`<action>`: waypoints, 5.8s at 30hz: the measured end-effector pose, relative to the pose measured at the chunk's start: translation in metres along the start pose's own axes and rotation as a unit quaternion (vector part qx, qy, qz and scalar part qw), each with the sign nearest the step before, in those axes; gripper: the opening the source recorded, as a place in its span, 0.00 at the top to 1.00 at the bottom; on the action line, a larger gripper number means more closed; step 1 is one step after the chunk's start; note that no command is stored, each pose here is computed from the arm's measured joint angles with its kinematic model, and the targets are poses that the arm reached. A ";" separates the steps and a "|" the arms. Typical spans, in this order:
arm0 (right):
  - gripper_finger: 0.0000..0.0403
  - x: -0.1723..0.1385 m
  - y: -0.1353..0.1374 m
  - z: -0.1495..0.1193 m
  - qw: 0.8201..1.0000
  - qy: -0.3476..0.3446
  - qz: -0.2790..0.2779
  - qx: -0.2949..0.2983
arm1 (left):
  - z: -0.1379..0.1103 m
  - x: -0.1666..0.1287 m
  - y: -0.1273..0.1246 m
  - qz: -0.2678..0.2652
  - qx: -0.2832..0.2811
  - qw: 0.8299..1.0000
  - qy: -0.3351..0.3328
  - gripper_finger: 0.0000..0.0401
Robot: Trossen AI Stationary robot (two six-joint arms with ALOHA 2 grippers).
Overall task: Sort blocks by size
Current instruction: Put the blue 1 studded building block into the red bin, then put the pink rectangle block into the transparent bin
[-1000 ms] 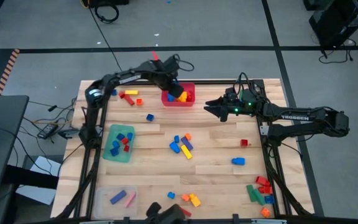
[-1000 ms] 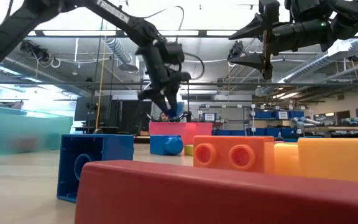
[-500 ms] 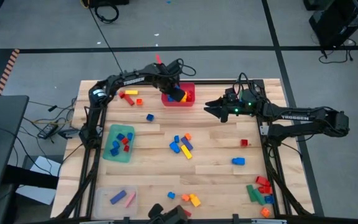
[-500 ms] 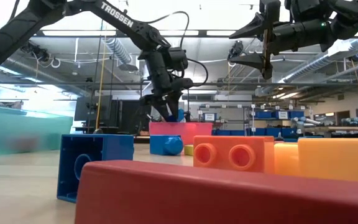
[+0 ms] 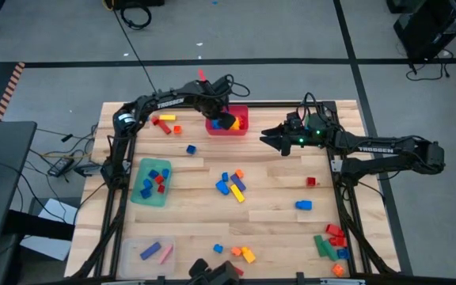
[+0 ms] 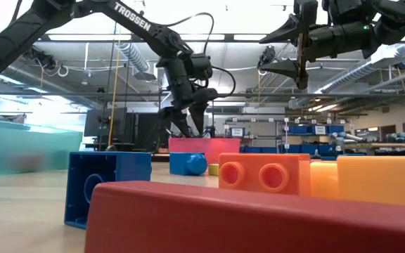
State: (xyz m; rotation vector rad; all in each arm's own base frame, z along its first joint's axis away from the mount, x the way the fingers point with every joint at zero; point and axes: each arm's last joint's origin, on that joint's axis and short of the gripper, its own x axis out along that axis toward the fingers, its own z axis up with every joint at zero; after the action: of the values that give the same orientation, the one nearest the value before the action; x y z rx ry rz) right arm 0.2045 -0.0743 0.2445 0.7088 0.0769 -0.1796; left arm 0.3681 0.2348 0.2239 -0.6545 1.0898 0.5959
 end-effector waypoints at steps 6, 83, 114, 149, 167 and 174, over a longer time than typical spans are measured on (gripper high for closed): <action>0.27 0.000 0.000 0.000 1.000 -0.005 -0.006 -0.015 | 0.006 -0.008 -0.002 -0.004 0.000 1.000 -0.014 0.31; 0.42 0.010 -0.228 0.066 0.720 0.353 -0.584 0.127 | -0.163 -0.096 -0.090 -0.240 0.061 0.903 -0.352 0.32; 0.83 0.005 -0.094 0.105 0.806 0.288 -0.515 0.049 | -0.162 -0.097 -0.091 -0.202 0.162 0.885 -0.386 0.32; 0.83 0.081 0.181 0.010 0.983 -0.022 -0.097 -0.156 | -0.177 -0.127 -0.128 -0.379 0.220 0.783 -0.441 0.35; 0.81 0.093 0.185 0.005 0.986 -0.024 -0.047 -0.159 | -0.179 -0.129 -0.130 -0.417 0.195 0.782 -0.420 0.85; 0.74 0.093 0.184 0.005 0.984 -0.023 -0.054 -0.166 | -0.179 -0.128 -0.130 -0.420 0.196 0.783 -0.415 0.85</action>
State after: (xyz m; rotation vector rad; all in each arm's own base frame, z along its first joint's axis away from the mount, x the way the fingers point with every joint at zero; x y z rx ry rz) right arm 0.3312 0.0469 0.3540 0.3675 0.0991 -0.2791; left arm 0.3096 0.0010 0.3105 -0.3678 0.0064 -0.1603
